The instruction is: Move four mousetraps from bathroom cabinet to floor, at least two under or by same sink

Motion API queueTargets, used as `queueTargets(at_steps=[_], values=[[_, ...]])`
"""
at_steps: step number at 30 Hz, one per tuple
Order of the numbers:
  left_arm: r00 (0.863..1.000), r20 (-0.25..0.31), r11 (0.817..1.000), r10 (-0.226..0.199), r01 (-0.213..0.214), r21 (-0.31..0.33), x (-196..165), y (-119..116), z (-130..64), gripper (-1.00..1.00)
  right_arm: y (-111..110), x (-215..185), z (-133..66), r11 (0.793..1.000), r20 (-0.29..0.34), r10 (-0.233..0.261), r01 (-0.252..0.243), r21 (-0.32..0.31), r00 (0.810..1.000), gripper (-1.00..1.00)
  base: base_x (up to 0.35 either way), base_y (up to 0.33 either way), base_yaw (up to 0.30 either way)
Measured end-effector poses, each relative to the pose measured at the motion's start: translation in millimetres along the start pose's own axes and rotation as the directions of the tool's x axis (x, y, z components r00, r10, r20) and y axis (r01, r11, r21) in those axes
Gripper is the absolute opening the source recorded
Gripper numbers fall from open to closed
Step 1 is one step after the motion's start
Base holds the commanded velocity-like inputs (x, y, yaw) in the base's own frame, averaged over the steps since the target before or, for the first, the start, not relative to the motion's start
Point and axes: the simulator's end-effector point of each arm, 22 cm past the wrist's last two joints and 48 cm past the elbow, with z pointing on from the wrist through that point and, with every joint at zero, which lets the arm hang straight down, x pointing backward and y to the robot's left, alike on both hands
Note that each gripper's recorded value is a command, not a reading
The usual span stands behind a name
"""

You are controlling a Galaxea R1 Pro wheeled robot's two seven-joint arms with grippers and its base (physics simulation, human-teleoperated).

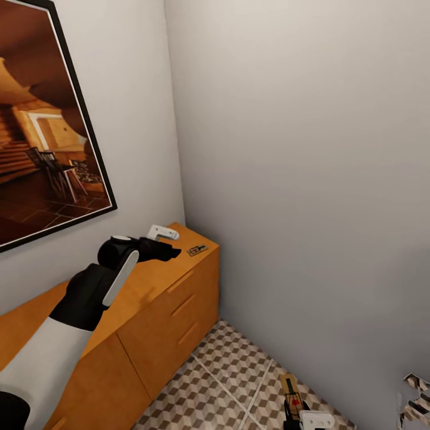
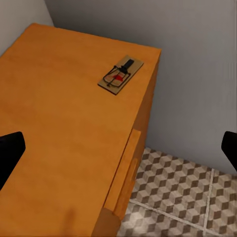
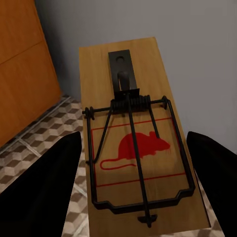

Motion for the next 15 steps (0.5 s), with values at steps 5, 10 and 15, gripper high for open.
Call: queueTargets(at_steps=[5, 10, 15], values=[[1.0, 0.007, 1.0, -0.003, 0.003, 0.004, 1.1, 0.5, 3.8, 1.0, 0.0, 0.2, 0.0, 1.0, 0.0, 0.0, 0.0, 0.0, 1.0, -1.0, 0.0, 0.0, 0.0], [1.0, 0.002, 1.0, -0.005, 0.005, 0.005, 3.9, 0.8, 6.8, 1.0, 0.0, 2.0, -0.3, 1.0, -0.004, 0.0, 0.0, 0.0, 1.0, -1.0, 0.0, 0.0, 0.0], [1.0, -0.003, 1.0, -0.007, 0.007, 0.007, 6.6, 0.9, 9.6, 1.0, 0.3, 4.5, -0.6, 1.0, -0.01, 0.0, 0.0, 0.0, 1.0, -1.0, 0.0, 0.0, 0.0]])
